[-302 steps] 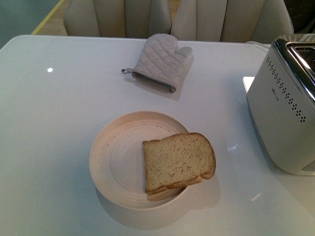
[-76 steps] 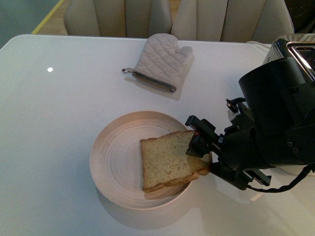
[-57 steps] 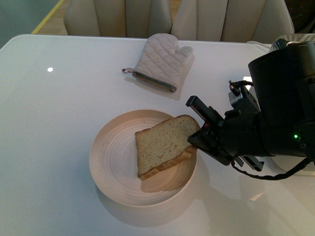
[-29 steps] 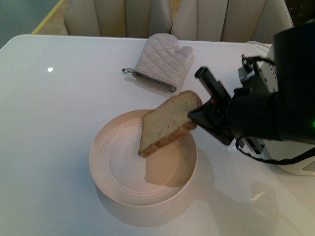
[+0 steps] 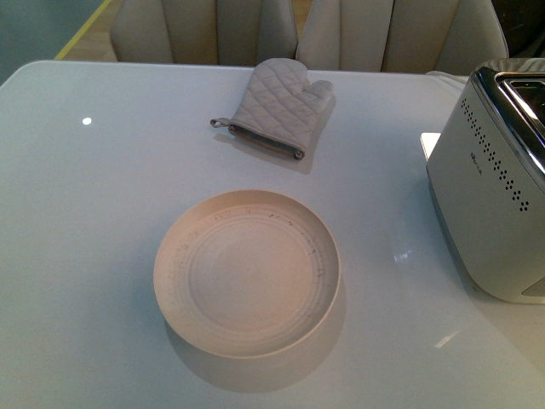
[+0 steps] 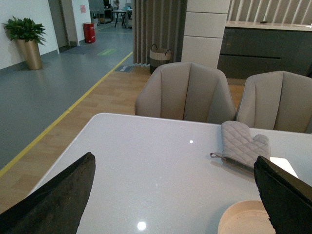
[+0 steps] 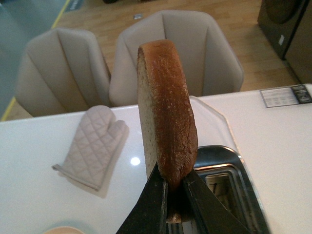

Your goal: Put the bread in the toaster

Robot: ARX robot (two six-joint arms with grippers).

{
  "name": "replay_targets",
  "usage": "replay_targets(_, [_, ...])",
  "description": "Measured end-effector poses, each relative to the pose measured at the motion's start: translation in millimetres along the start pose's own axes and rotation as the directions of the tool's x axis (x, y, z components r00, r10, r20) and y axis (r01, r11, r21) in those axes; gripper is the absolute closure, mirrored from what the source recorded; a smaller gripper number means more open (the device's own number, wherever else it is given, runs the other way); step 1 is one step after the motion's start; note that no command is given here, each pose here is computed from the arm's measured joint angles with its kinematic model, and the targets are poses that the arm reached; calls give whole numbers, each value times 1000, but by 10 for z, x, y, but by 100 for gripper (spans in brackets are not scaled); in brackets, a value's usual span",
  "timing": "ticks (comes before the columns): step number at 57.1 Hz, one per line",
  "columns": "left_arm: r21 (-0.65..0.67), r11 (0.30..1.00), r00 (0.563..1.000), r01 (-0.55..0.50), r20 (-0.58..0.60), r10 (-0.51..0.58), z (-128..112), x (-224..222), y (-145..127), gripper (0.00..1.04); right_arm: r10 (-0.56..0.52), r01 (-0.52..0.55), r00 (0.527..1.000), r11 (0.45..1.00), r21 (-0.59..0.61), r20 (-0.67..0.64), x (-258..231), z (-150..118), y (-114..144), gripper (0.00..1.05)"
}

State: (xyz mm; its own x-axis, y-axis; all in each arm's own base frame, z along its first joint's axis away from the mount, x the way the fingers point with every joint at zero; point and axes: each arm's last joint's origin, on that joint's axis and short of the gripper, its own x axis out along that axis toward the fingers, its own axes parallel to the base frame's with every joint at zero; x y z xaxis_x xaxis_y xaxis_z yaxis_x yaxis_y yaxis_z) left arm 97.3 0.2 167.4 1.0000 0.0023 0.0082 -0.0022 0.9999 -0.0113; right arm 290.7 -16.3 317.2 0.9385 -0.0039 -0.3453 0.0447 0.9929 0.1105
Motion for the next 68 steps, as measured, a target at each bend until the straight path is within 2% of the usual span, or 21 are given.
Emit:
replay_targets(14, [0, 1000, 1000, 0, 0, 0, 0, 0, 0, 7, -47, 36, 993, 993, -109, -107, 32, -160, -38, 102])
replay_targets(25, [0, 1000, 1000, 0, 0, 0, 0, 0, 0, 7, -97, 71, 980, 987, -146, -176, 139, -356, -52, 102])
replay_targets(39, [0, 1000, 1000, 0, 0, 0, 0, 0, 0, 7, -120, 86, 967, 984, -156, -223, 198, -538, -60, 102])
replay_targets(68, [0, 1000, 1000, 0, 0, 0, 0, 0, 0, 7, -141, 101, 958, 981, -163, -251, 276, -708, -73, 102])
